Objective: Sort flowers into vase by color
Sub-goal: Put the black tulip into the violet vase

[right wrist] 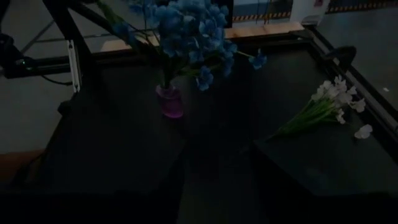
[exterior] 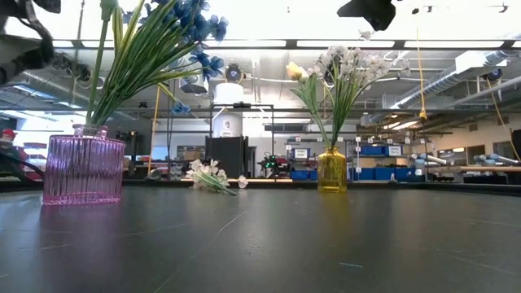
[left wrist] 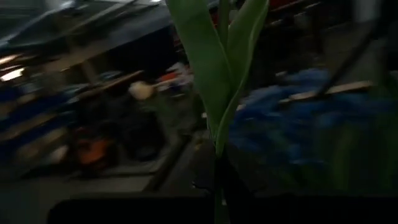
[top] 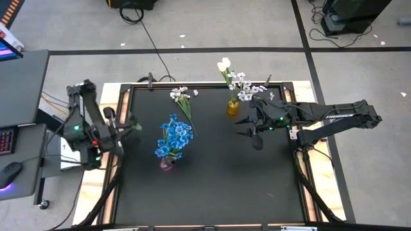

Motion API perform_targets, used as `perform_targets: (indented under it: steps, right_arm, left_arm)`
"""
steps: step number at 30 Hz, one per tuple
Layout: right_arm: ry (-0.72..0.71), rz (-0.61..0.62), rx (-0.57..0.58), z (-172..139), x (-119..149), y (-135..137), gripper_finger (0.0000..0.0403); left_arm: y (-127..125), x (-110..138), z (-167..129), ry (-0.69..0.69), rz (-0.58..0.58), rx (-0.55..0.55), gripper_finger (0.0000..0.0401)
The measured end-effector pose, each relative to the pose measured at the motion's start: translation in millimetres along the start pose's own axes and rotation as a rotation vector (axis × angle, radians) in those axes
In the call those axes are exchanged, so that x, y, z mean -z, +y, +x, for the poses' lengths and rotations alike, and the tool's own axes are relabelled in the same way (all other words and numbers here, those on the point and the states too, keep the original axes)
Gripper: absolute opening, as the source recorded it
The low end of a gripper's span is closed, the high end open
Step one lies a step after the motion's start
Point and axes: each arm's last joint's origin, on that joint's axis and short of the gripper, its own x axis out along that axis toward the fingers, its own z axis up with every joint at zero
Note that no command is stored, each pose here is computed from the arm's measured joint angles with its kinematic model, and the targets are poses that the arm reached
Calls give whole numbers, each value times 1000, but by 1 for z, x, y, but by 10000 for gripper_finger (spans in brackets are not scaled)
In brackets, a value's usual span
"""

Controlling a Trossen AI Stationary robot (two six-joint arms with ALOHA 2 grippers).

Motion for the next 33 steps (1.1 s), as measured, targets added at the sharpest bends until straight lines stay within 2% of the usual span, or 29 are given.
perform_targets:
  steps: [4, 10, 15, 21, 33]
  right_arm:
    - [-36, 11, -5, 0, -4, 0, 190]
    - [-47, -3, -6, 0, -4, 1, 190]
    - [-43, -13, -47, 0, -4, 2, 190]
    - [-51, 26, -67, 0, -5, 3, 190]
    - [-53, 27, -66, 0, -6, 3, 190]
  left_arm:
    - [10, 0, -5, -31, -18, 110, 20]
    - [21, 2, -6, -46, -40, 169, 20]
    - [18, 1, -9, -58, -37, 223, 20]
    - [17, 0, -9, -55, -58, 221, 20]
    - [16, 0, -9, -54, -69, 223, 20]
